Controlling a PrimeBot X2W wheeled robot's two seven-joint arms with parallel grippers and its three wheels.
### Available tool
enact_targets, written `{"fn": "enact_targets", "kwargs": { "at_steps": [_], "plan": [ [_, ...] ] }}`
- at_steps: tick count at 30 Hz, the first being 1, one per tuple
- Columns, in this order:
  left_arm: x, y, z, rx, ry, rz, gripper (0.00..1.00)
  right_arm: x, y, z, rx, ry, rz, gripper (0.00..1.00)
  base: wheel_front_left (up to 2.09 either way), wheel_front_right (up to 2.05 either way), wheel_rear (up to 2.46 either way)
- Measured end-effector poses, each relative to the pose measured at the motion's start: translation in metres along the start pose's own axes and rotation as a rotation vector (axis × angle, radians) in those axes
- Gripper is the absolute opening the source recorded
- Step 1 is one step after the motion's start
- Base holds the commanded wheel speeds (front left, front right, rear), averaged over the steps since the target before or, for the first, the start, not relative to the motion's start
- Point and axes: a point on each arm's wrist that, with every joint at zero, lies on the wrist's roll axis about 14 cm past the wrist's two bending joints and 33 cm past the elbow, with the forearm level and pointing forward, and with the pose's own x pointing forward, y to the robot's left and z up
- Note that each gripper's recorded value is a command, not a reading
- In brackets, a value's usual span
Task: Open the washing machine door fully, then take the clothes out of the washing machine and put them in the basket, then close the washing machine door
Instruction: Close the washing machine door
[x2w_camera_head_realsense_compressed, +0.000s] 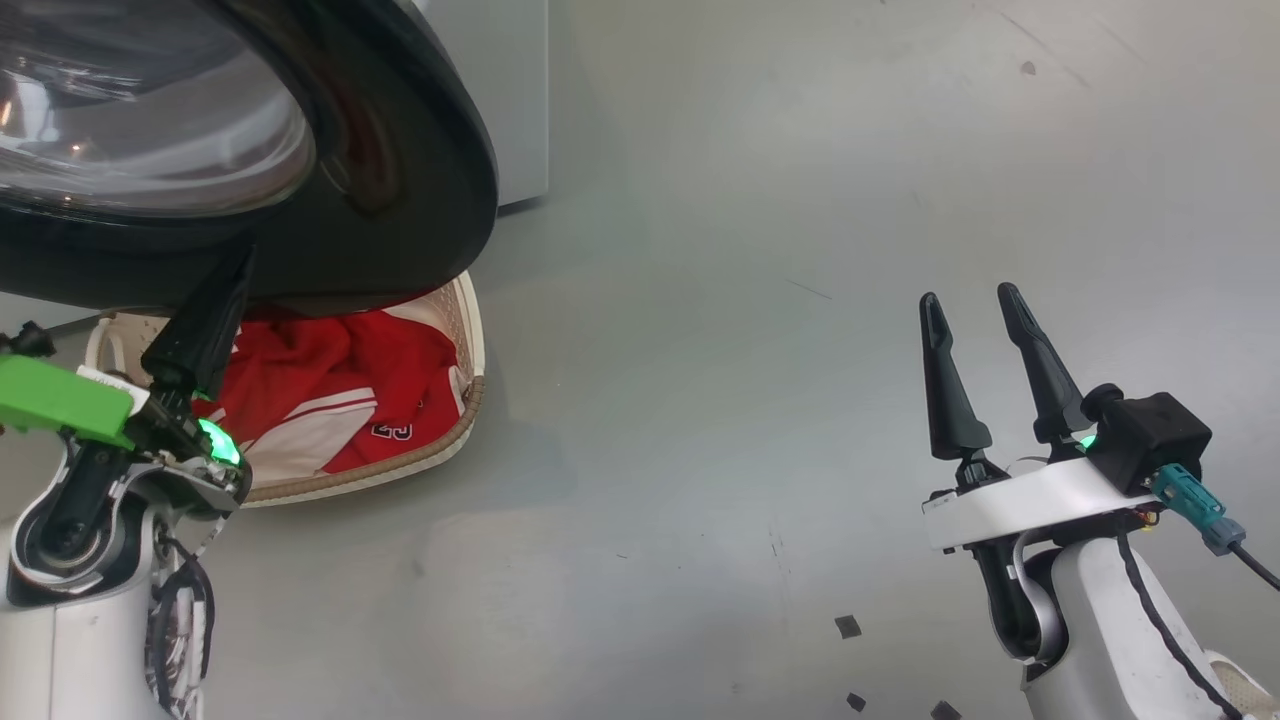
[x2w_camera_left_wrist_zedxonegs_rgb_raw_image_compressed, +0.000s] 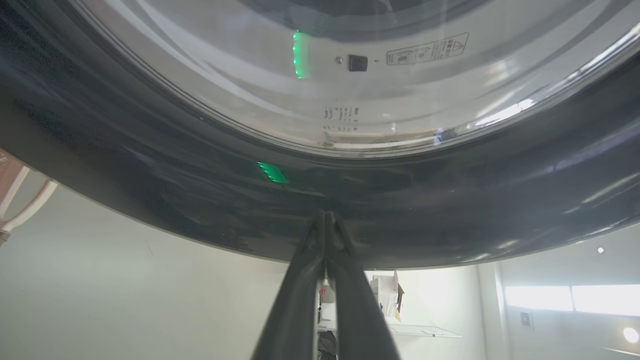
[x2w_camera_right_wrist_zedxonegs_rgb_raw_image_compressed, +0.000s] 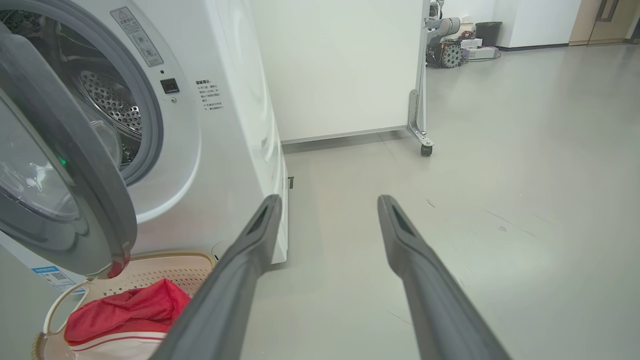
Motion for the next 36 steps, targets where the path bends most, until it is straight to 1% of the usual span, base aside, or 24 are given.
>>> {"fn": "enact_targets", "kwargs": {
  "at_steps": [2,7,8,9,10,11,16,19,20,21,22,28,30,31,33,34,36],
  "plan": [
    [-0.011,-0.001,0.006,-0.015,-0.045,-0.005,0.00,0.001,0.002,0.002,0.002,-0.006,0.006,1.00,0.00,0.00,0.00],
    [-0.034,-0.020,0.013,0.011,-0.109,-0.041,0.00,0.001,0.003,0.005,-0.013,-0.013,0.022,1.00,0.00,0.00,0.00],
    [-0.040,-0.021,0.015,0.012,-0.131,-0.044,0.33,0.001,0.003,0.005,-0.016,-0.014,0.026,1.00,0.00,0.00,0.00],
    [-0.046,-0.023,0.017,0.013,-0.151,-0.046,0.53,0.001,0.005,0.005,-0.021,-0.013,0.033,1.00,0.00,0.00,0.00],
    [-0.051,-0.025,0.017,0.016,-0.161,-0.047,0.81,0.000,0.006,0.004,-0.023,-0.012,0.039,1.00,0.00,0.00,0.00],
    [-0.057,-0.026,0.018,0.021,-0.175,-0.046,1.00,0.000,0.007,0.003,-0.023,-0.009,0.044,1.00,0.00,0.00,0.00],
    [-0.089,-0.034,0.029,0.063,-0.283,-0.040,1.00,-0.003,0.016,0.003,-0.023,-0.007,0.074,1.00,0.00,0.00,0.00],
    [-0.106,-0.041,0.034,0.148,-0.346,-0.019,1.00,-0.004,0.019,0.004,-0.021,-0.011,0.086,1.00,0.00,0.00,0.00],
    [-0.111,-0.044,0.033,0.199,-0.354,-0.006,1.00,-0.005,0.020,0.004,-0.023,-0.012,0.084,1.00,0.00,0.00,0.00],
    [-0.114,-0.046,0.032,0.255,-0.363,0.012,1.00,-0.005,0.020,0.005,-0.023,-0.014,0.086,1.00,0.00,0.00,0.00],
    [-0.124,-0.055,0.035,0.352,-0.403,0.029,1.00,-0.005,0.023,0.007,-0.024,-0.020,0.097,1.00,0.00,0.00,0.00],
    [-0.157,-0.082,0.045,0.781,-0.500,0.121,1.00,-0.007,0.034,0.014,-0.031,-0.042,0.130,1.00,0.00,0.00,0.00],
    [-0.166,-0.086,0.042,0.936,-0.502,0.156,1.00,-0.009,0.035,0.016,-0.034,-0.048,0.137,1.00,0.00,0.00,0.00],
    [-0.171,-0.090,0.042,0.996,-0.519,0.162,1.00,-0.010,0.036,0.017,-0.034,-0.050,0.140,1.00,0.00,0.00,0.00],
    [-0.180,-0.093,0.040,1.172,-0.506,0.199,1.00,-0.011,0.038,0.019,-0.037,-0.056,0.148,1.00,0.00,0.00,0.00],
    [-0.186,-0.098,0.042,1.234,-0.534,0.205,1.00,-0.011,0.040,0.020,-0.038,-0.060,0.153,1.00,0.00,0.00,0.00],
    [-0.193,-0.097,0.041,1.320,-0.553,0.225,1.00,-0.012,0.043,0.024,-0.051,-0.070,0.165,1.00,0.00,0.00,0.00]
  ]
}}
